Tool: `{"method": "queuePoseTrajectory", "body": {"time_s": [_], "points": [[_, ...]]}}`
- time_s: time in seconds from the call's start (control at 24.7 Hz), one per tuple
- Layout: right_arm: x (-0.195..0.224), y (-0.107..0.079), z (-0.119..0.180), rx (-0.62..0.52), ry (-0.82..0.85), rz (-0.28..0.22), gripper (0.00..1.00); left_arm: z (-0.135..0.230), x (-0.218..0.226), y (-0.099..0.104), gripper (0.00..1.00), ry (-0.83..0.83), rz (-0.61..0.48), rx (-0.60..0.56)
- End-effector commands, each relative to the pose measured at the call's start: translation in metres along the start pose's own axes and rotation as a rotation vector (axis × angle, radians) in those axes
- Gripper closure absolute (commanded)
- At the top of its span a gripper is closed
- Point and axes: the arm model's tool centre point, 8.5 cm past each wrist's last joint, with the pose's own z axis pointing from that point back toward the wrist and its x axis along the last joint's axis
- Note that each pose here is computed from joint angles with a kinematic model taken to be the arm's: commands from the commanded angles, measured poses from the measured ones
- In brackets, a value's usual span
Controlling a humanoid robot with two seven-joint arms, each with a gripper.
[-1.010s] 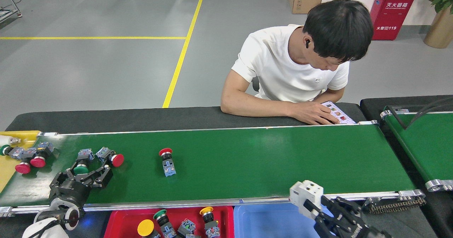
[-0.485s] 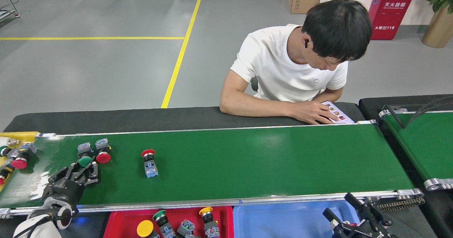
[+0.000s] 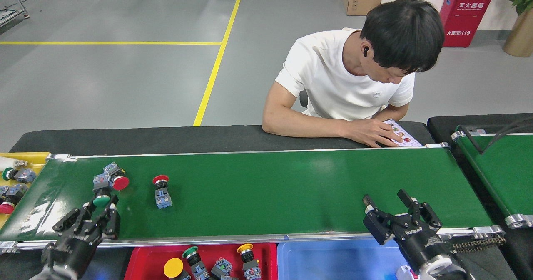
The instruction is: Pick switch part from conveyor to tray
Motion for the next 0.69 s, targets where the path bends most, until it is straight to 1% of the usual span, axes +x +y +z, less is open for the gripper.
{"method": "queuePoseTrajectory", "body": {"time_s": [0.0, 0.08, 0.12, 0.16, 0.24, 0.28, 0.32, 0.36, 0.4, 0.44, 0.53, 0.65], "points": [[-0.003, -0.010, 0.007, -0.093, 0.028, 0.040, 0.06, 0.002, 0.042, 0.018, 0.96, -0.205, -0.008, 0.070], [-0.005, -0.006, 0.015, -0.128, 0.040, 0.084, 0.06, 0.000, 0.074, 0.014, 0.95, -0.363, 0.005, 0.064], [-0.005, -0.004, 0.020, -0.146, 0.042, 0.100, 0.06, -0.002, 0.086, 0.011, 0.94, -0.401, 0.007, 0.055], [-0.005, 0.000, 0.026, -0.160, 0.038, 0.109, 0.06, -0.003, 0.099, 0.008, 0.94, -0.440, 0.000, 0.040], [0.003, 0.006, 0.032, -0.154, 0.010, 0.108, 0.05, -0.005, 0.123, 0.004, 0.93, -0.511, 0.001, 0.028], [0.006, 0.007, 0.034, -0.151, -0.001, 0.111, 0.05, -0.006, 0.135, 0.003, 0.89, -0.545, 0.005, 0.024], [0.006, 0.009, 0.036, -0.144, -0.006, 0.114, 0.05, -0.006, 0.139, 0.002, 0.81, -0.557, 0.004, 0.020], [0.007, 0.013, 0.039, -0.133, -0.011, 0.115, 0.05, -0.005, 0.142, 0.000, 0.58, -0.561, -0.005, 0.007], [0.007, 0.014, 0.041, -0.129, -0.010, 0.115, 0.05, -0.006, 0.144, -0.002, 0.28, -0.557, -0.016, 0.000], [0.007, 0.014, 0.041, -0.127, -0.008, 0.115, 0.05, -0.006, 0.146, -0.003, 0.00, -0.554, -0.021, -0.004], [0.006, 0.018, 0.044, -0.116, 0.004, 0.111, 0.05, -0.005, 0.146, -0.004, 0.00, -0.555, -0.021, -0.010], [-0.001, 0.018, 0.045, -0.117, 0.057, 0.112, 0.05, -0.003, 0.142, -0.005, 0.00, -0.542, -0.016, -0.006]]}}
